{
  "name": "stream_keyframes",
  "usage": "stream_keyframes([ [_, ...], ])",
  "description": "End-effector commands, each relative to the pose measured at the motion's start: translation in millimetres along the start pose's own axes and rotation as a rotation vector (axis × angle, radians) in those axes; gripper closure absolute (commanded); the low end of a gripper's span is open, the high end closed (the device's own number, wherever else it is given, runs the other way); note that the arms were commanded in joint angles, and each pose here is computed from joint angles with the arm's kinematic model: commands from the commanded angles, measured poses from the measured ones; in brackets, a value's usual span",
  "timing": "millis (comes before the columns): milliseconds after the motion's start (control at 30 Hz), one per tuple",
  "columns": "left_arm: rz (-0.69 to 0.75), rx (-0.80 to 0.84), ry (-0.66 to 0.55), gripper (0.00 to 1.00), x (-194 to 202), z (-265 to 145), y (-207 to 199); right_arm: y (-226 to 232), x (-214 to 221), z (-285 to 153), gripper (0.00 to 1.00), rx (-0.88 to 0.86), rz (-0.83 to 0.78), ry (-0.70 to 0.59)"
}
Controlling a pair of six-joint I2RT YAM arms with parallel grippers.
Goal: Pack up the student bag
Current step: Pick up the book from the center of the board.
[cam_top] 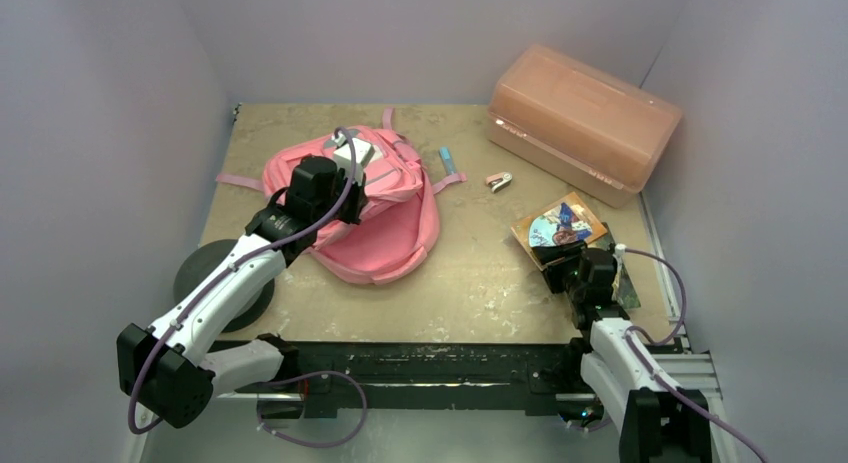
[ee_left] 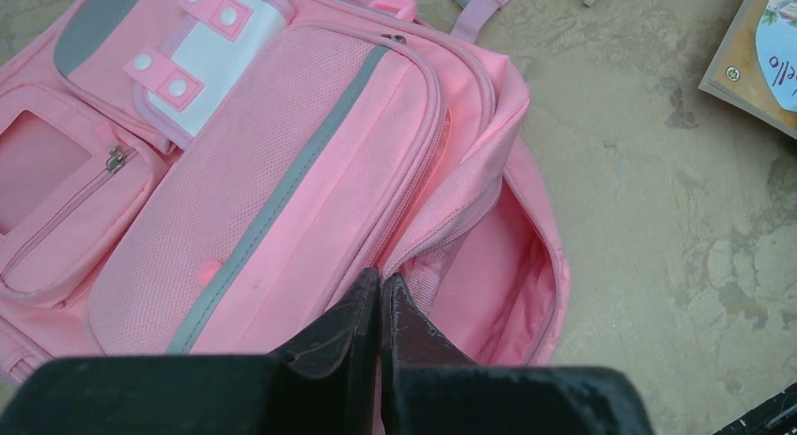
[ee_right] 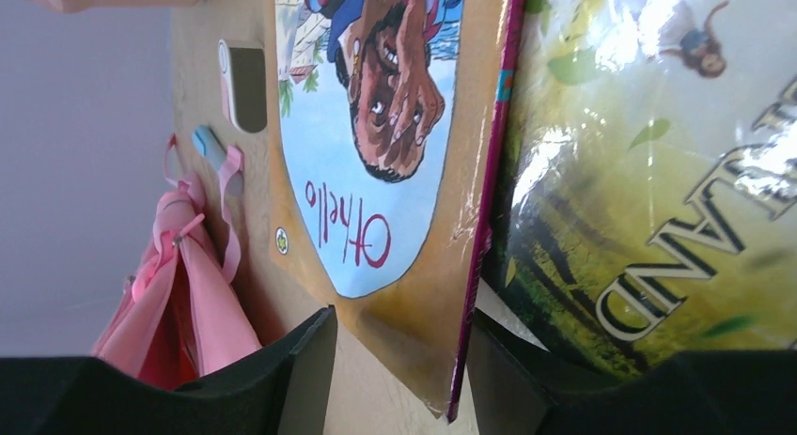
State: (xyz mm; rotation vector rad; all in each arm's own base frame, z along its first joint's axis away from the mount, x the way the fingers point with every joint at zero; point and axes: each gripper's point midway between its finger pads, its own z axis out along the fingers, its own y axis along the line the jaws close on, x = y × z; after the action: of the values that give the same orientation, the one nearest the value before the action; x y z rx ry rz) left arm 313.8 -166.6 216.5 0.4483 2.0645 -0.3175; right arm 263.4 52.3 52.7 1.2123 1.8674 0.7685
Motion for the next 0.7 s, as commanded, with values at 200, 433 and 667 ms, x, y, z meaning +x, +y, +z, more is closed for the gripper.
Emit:
stream_keyframes([
  [200, -0.033, -0.002, -0.095, 1.0, -33, -7, 1, 12, -5, 7, 0.78, -0.057, -0.14, 0.033],
  [433, -0.031, -0.002, -0.098, 1.0, -34, -7, 1, 15, 19, 12, 0.99, -0.099, -0.282, 0.204],
  [667, -0.027, -0.002, -0.096, 1.0, -34, -6, 1, 47, 61, -7, 1.0, -0.202, -0.471, 0.425],
])
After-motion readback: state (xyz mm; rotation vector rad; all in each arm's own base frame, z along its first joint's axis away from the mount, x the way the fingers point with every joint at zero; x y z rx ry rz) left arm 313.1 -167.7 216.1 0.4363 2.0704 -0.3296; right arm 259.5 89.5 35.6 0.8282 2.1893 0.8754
